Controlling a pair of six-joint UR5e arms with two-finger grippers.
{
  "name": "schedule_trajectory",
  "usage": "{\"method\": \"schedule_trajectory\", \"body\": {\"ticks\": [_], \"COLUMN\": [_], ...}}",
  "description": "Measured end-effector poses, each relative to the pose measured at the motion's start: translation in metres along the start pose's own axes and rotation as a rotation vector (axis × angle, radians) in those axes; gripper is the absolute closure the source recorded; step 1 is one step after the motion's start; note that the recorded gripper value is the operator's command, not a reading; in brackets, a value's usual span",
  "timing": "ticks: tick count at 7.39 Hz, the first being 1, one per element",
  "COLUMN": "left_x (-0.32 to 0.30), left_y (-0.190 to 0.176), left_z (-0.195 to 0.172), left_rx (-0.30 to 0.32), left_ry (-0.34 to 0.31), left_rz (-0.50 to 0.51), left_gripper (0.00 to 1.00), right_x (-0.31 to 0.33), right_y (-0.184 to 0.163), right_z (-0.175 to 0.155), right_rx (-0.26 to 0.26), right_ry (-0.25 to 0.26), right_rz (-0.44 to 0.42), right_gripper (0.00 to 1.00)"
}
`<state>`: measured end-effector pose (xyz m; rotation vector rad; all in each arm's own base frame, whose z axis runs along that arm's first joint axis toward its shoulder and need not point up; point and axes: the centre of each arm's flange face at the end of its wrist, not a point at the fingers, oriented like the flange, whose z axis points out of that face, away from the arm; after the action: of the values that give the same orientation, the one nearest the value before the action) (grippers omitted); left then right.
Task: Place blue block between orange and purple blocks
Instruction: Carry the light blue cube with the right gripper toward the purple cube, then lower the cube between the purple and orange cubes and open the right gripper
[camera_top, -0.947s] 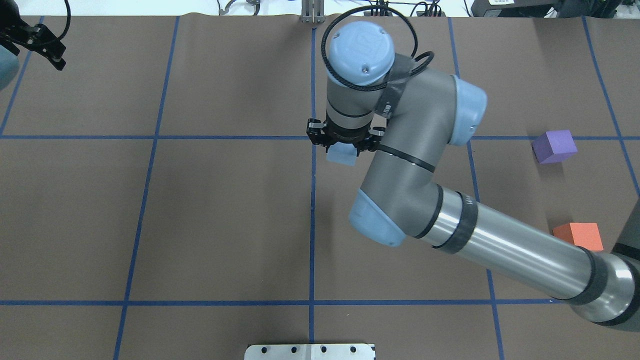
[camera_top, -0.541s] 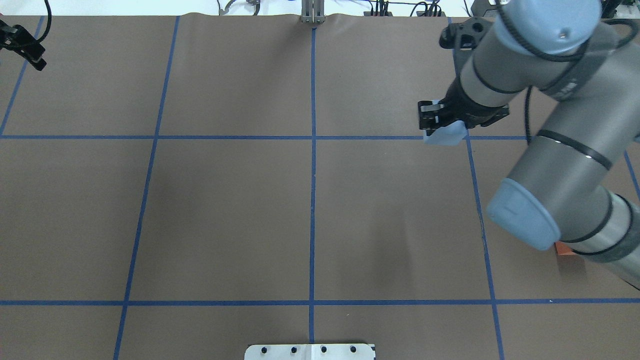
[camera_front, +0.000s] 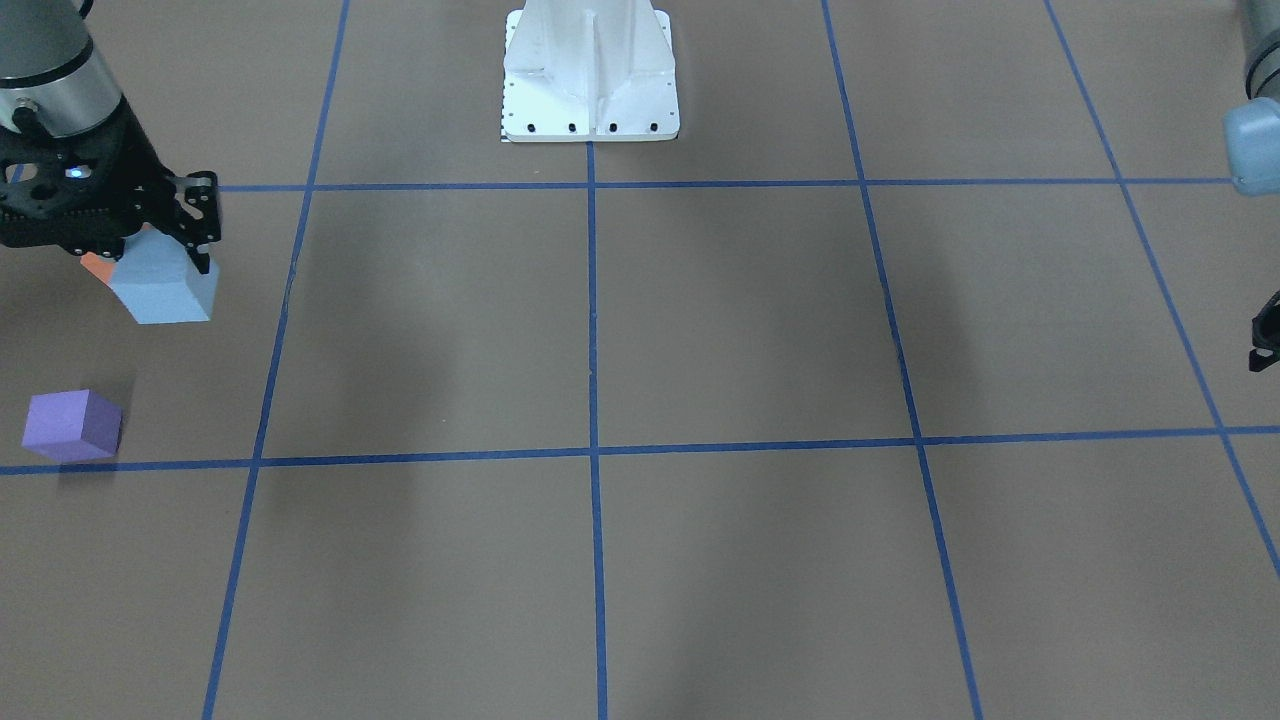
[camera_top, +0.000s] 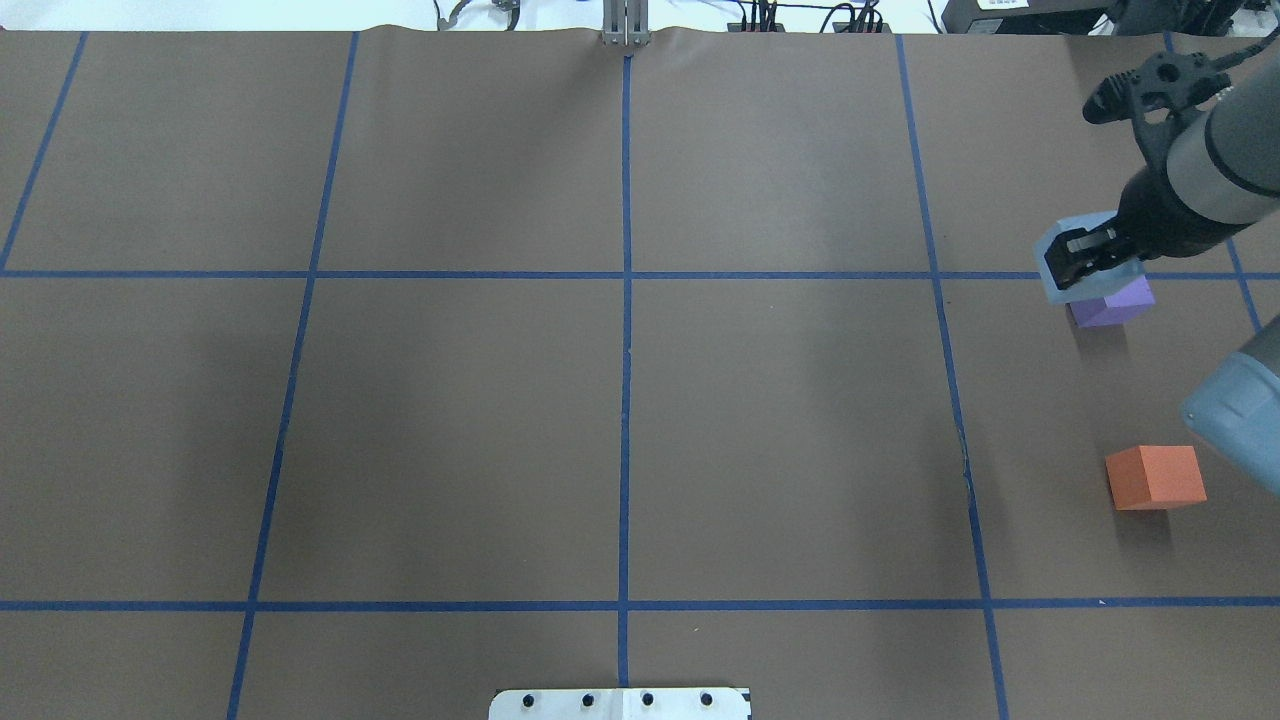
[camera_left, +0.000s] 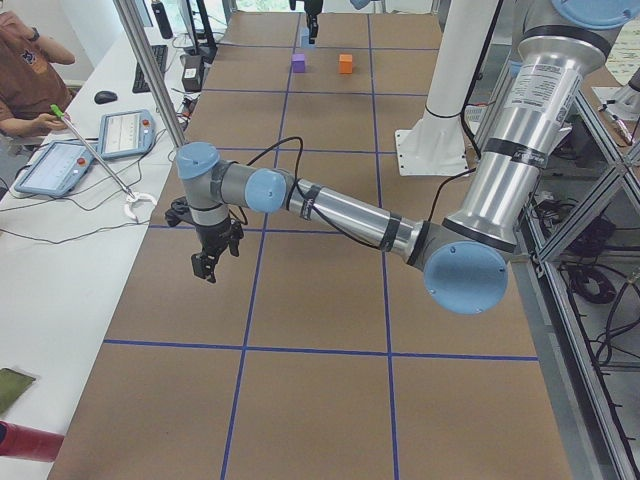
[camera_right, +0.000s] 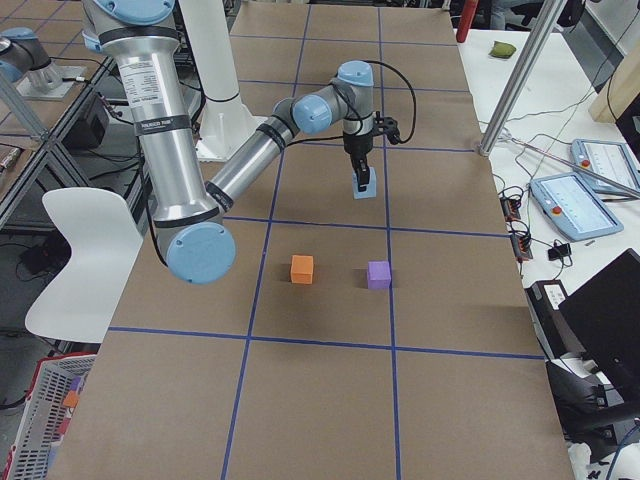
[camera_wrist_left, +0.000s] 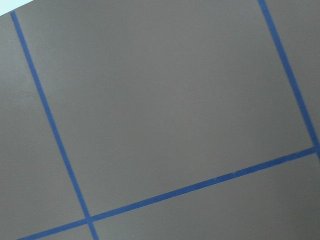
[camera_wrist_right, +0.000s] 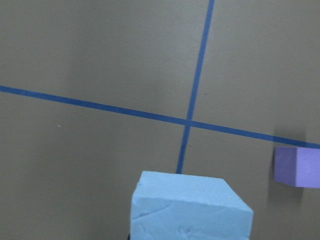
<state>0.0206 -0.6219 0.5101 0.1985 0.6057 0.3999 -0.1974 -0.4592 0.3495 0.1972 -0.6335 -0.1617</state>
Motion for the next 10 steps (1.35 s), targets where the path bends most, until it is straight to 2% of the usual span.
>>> {"method": "schedule_trajectory", "body": {"ticks": [1, 2, 3, 4, 7, 10], "left_x": [-0.009, -0.014, -0.016, -0.017, -0.017, -0.016], "left_y": [0.007, 0.011, 0.015, 0.015, 0.013, 0.011], "left_z": [0.003, 0.008, 0.013, 0.015, 0.016, 0.015], "left_rx": [0.0, -0.007, -0.014, -0.017, -0.018, -0.017], "left_ry": [-0.019, -0.028, -0.029, -0.029, -0.031, -0.031], "left_rz": [0.01, 0.012, 0.009, 0.005, 0.005, 0.008], "left_gripper": [0.0, 0.0, 0.0, 0.0, 0.0, 0.0], "right_x": [0.028, 0.058, 0.085, 0.105, 0.135, 0.142], "right_y": [0.018, 0.03, 0.037, 0.04, 0.048, 0.052], "right_z": [0.022, 0.047, 0.074, 0.096, 0.137, 0.159], "right_rx": [0.013, 0.018, 0.004, -0.013, -0.073, -0.115], "right_ry": [-0.016, -0.054, -0.089, -0.101, -0.085, -0.072], "right_rz": [-0.009, -0.007, 0.004, 0.009, 0.02, 0.038], "right_gripper": [1.0, 1.0, 1.0, 1.0, 1.0, 1.0]}}
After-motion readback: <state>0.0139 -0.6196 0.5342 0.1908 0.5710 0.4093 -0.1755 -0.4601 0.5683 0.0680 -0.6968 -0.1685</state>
